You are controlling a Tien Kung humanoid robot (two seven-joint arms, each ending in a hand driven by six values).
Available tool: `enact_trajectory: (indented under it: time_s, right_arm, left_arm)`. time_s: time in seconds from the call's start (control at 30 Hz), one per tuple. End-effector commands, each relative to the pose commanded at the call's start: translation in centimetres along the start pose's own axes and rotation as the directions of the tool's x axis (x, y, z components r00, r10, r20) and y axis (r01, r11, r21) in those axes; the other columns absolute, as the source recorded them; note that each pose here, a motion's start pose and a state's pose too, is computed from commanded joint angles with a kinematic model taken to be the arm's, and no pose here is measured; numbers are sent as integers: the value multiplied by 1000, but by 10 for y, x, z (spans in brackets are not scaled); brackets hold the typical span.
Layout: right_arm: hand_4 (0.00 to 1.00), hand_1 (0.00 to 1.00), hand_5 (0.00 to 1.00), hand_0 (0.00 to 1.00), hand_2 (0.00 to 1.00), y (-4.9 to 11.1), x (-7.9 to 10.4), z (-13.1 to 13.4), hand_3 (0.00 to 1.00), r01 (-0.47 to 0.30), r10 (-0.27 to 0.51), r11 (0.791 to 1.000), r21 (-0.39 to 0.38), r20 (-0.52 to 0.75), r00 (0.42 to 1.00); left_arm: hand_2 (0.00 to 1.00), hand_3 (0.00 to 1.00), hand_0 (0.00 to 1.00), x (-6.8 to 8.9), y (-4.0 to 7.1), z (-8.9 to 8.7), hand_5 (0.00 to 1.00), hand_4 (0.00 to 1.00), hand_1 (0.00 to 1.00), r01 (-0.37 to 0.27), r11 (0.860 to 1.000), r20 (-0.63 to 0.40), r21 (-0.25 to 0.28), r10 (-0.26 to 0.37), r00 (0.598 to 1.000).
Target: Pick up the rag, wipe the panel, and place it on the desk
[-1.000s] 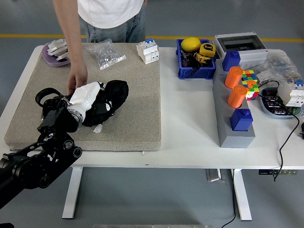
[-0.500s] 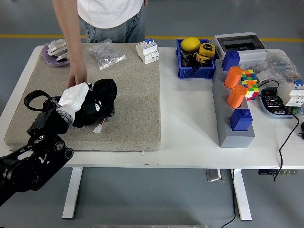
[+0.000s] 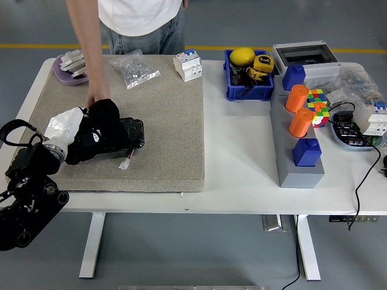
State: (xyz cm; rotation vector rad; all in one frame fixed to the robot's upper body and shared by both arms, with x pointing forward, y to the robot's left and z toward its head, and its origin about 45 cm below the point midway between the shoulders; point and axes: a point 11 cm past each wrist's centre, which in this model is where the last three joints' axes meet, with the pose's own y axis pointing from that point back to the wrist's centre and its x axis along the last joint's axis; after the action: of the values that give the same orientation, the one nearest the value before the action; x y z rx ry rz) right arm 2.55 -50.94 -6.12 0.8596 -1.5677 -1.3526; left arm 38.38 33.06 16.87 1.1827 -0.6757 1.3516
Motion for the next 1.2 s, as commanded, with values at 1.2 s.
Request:
enact_trajectory:
  time_s: [1.2]
  right_arm:
    - [998,725,998,894,755,0,1,0,774,-2,2,1000,4,3,1000]
  left_arm:
    - [567,550,233,10,6,-35,2,504,195,-21,998,28,65,19,999]
